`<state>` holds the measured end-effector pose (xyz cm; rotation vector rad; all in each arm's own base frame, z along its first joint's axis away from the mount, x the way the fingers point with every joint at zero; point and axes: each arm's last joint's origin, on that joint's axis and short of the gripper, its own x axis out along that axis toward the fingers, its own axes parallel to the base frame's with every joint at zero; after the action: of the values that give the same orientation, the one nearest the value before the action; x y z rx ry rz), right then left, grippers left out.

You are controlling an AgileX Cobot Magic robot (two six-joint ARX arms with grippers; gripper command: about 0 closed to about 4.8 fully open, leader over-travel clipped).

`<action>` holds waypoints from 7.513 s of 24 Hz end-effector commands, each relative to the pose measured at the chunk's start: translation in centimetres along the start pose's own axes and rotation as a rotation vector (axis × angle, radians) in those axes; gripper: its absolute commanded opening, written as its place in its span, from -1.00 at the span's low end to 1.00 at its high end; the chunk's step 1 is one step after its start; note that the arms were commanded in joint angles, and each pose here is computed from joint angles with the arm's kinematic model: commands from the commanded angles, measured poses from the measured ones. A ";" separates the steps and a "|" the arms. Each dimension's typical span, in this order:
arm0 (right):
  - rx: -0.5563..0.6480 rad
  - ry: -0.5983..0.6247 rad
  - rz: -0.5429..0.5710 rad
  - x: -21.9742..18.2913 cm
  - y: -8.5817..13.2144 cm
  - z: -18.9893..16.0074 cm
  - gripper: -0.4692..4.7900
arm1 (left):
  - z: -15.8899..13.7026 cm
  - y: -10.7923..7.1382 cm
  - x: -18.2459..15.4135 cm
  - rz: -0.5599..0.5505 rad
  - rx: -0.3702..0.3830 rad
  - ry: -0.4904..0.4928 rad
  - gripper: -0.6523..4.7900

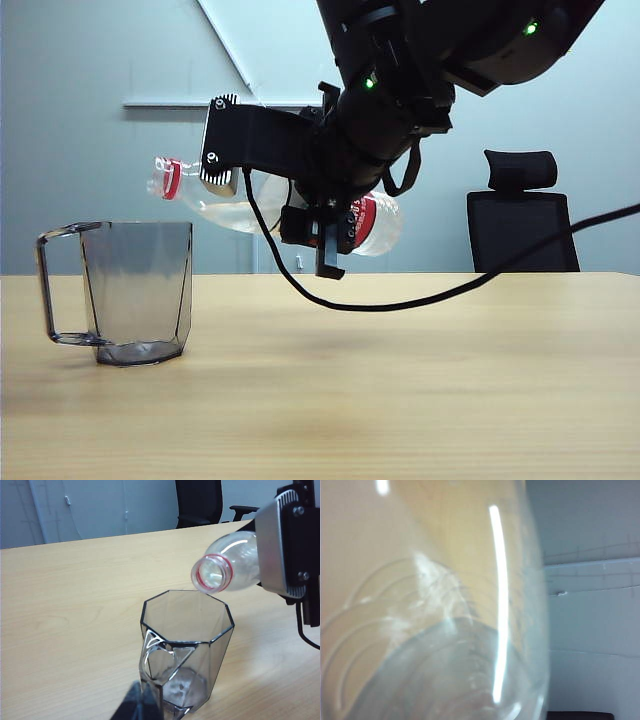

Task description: Pick up the mineral water bottle on the table and pour water into the mug until it's half full.

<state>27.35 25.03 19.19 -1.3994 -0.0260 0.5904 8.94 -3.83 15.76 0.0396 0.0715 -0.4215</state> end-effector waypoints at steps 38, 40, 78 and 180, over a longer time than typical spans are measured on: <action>-0.168 0.060 -0.158 -0.4 -1.9 0.4 0.19 | 0.1 0.0 0.0 -0.001 -0.003 -0.008 -0.77; -0.176 0.061 -0.158 -0.4 -1.9 0.4 0.19 | 0.1 0.0 0.0 -0.001 -0.003 -0.008 -0.77; -0.203 0.084 -0.166 -0.4 -2.0 0.4 0.18 | 0.1 0.0 0.0 -0.001 -0.003 -0.008 -0.77; 1.497 -0.126 -0.244 -14.4 7.1 -8.3 0.94 | 0.1 1.5 -0.2 0.157 -0.014 -0.004 -0.77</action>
<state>15.57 12.27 15.27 0.0807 0.1510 0.3187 9.43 -2.37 15.78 0.0337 0.0733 -0.2606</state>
